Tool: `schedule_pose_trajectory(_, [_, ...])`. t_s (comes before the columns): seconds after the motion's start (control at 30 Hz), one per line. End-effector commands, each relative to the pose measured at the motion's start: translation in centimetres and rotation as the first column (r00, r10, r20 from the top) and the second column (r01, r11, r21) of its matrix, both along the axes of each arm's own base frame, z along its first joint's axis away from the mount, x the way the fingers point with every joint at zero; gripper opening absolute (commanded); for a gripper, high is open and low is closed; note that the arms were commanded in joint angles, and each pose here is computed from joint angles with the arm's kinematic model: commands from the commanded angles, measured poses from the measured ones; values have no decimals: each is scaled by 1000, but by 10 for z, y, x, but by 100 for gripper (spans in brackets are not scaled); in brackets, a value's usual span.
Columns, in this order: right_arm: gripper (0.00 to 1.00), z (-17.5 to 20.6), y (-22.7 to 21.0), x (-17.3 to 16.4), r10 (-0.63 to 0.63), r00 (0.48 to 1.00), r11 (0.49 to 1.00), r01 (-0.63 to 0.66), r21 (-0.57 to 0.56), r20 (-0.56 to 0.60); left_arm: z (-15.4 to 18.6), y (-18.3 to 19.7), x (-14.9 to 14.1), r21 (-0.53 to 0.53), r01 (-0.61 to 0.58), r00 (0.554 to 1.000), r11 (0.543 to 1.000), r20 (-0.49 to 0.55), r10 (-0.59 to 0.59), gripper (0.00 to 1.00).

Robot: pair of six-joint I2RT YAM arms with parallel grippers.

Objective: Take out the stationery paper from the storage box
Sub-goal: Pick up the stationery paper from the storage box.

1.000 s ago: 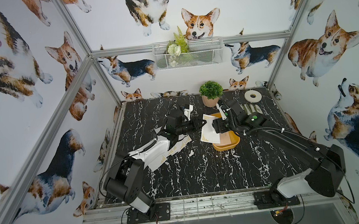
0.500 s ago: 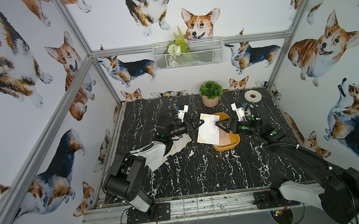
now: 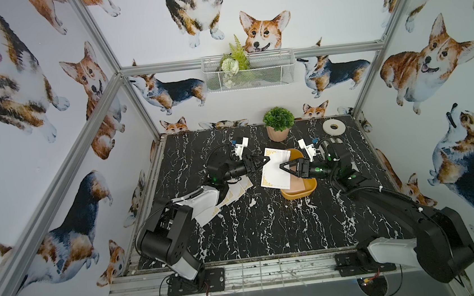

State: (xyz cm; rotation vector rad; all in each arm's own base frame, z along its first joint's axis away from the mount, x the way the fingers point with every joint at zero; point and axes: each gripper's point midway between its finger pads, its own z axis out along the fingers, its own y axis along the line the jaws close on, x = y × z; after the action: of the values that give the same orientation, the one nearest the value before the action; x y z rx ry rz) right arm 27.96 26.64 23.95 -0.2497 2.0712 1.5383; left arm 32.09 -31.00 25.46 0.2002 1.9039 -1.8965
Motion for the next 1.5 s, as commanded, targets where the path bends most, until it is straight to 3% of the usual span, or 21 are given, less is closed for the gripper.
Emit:
schedule_pose_trajectory(0.0, [74,5,8,2,20,999,1000,-20,9,25,11,1,-2,-27,6,999,1000,37,-5,0])
schedule_pose_trajectory(0.1, [64,4,10,4,18,1000,1000,-18,15,26,11,1,-3,-24,7,999,1000,38,-6,0])
schedule_pose_trajectory(0.4, [0,5,3,2,-11,999,1000,12,-29,51,5,4,-1,-11,-4,1000,1000,27,4,0])
schedule_pose_trajectory(0.57, [0,8,-4,1,-41,997,998,45,-51,69,2,5,0,-8,-10,1000,1000,20,10,0])
schedule_pose_trajectory(0.6, [20,8,-5,2,-50,996,997,54,-57,69,2,6,1,-8,-11,1000,1000,19,12,0])
schedule_pose_trajectory(0.63, [27,7,-6,2,-54,996,996,58,-61,69,2,6,1,-8,-12,1000,1000,19,12,0])
schedule_pose_trajectory(0.67, [22,7,-6,3,-57,996,996,62,-65,71,2,6,0,-9,-11,1000,1000,21,11,0])
schedule_pose_trajectory(0.7, [4,8,-6,3,-55,996,996,60,-65,75,2,7,0,-8,-12,1000,1000,19,13,0])
schedule_pose_trajectory(0.73, [0,8,-6,3,-56,996,996,61,-66,74,2,7,1,-8,-14,1000,1000,20,14,0])
schedule_pose_trajectory(0.8, [0,8,-6,4,-59,996,996,64,-66,73,2,8,1,-8,-15,1000,1000,19,15,0])
schedule_pose_trajectory(0.87, [17,6,-6,4,-59,996,995,63,-71,65,1,9,1,-8,-18,1000,1000,18,19,0])
schedule_pose_trajectory(0.93, [0,7,-5,4,-44,997,996,49,-71,65,1,11,2,-8,-21,1000,1000,18,21,0])
schedule_pose_trajectory(1.0, [0,7,-5,4,-51,996,996,55,-70,68,1,11,2,-7,-22,1000,1000,17,22,0])
schedule_pose_trajectory(1.07, [12,7,-6,6,-63,996,995,68,-76,65,1,12,2,-8,-24,1000,1000,17,24,0])
schedule_pose_trajectory(1.1, [0,7,-6,5,-57,996,995,62,-79,68,0,12,2,-7,-25,1000,1000,14,25,0])
schedule_pose_trajectory(1.2, [1,10,-7,6,-65,995,994,71,-80,74,1,13,3,-10,-27,1000,1000,11,27,0])
schedule_pose_trajectory(1.27, [54,11,-7,9,-73,994,993,79,-84,76,2,13,4,-14,-29,1000,999,10,29,0])
schedule_pose_trajectory(1.33, [69,14,-4,10,-56,996,995,61,-77,75,3,13,4,-19,-27,1000,999,8,27,0])
schedule_pose_trajectory(1.47, [71,18,7,14,-8,998,999,11,-51,59,4,12,6,-34,-25,1000,999,2,25,0])
